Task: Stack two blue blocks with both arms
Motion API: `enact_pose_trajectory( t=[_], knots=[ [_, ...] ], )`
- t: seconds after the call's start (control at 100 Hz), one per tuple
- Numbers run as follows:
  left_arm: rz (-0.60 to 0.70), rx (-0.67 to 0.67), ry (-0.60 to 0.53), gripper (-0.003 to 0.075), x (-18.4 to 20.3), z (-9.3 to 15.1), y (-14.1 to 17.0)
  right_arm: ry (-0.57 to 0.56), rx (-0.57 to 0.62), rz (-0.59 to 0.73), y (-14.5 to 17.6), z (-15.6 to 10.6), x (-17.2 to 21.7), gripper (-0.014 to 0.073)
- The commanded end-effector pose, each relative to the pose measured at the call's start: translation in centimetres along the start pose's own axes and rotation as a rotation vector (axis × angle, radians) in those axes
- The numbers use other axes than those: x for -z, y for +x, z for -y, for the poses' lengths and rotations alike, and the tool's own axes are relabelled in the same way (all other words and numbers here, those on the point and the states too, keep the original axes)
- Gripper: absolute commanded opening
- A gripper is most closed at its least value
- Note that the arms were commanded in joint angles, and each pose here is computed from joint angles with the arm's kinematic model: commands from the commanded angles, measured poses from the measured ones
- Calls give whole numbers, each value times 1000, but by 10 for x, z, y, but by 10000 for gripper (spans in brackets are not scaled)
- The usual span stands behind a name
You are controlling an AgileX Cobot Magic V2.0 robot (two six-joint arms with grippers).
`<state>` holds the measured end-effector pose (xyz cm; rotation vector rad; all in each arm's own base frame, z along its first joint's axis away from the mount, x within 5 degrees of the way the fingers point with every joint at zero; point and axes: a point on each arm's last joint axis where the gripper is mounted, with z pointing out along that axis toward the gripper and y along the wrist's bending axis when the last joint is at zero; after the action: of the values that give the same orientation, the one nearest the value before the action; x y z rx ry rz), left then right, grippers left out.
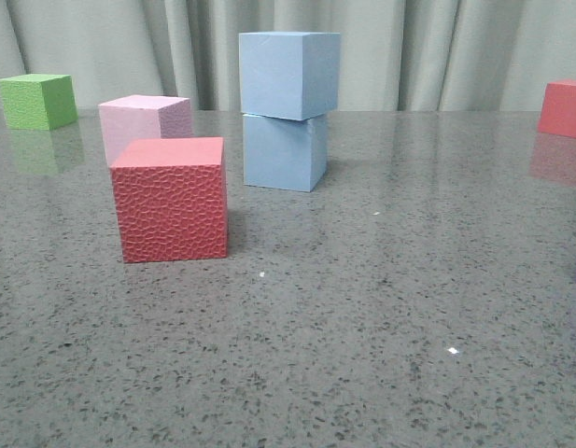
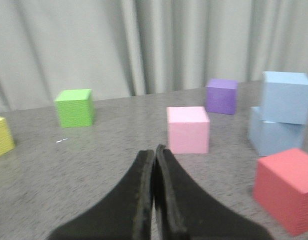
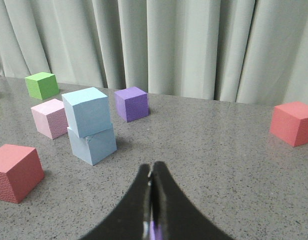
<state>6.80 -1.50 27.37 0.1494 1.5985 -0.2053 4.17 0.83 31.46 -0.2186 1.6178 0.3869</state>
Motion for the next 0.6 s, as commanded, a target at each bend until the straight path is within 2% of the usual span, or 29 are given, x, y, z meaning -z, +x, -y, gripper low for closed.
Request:
enact_pose_trajectory(
  t=[0.0, 0.29, 0.44, 0.59],
  knots=[
    [125, -4, -37, -19, 6, -2, -2, -20, 29, 83, -13, -2, 2, -69],
    [149, -45, -183, -19, 15, -11, 41, -19, 29, 81, -13, -2, 2, -69],
    [162, -9, -201, -19, 16, -13, 59, -19, 29, 81, -13, -2, 2, -69],
    [121, 10, -205, -19, 14, -13, 70, -18, 29, 79, -13, -2, 2, -69]
  ],
)
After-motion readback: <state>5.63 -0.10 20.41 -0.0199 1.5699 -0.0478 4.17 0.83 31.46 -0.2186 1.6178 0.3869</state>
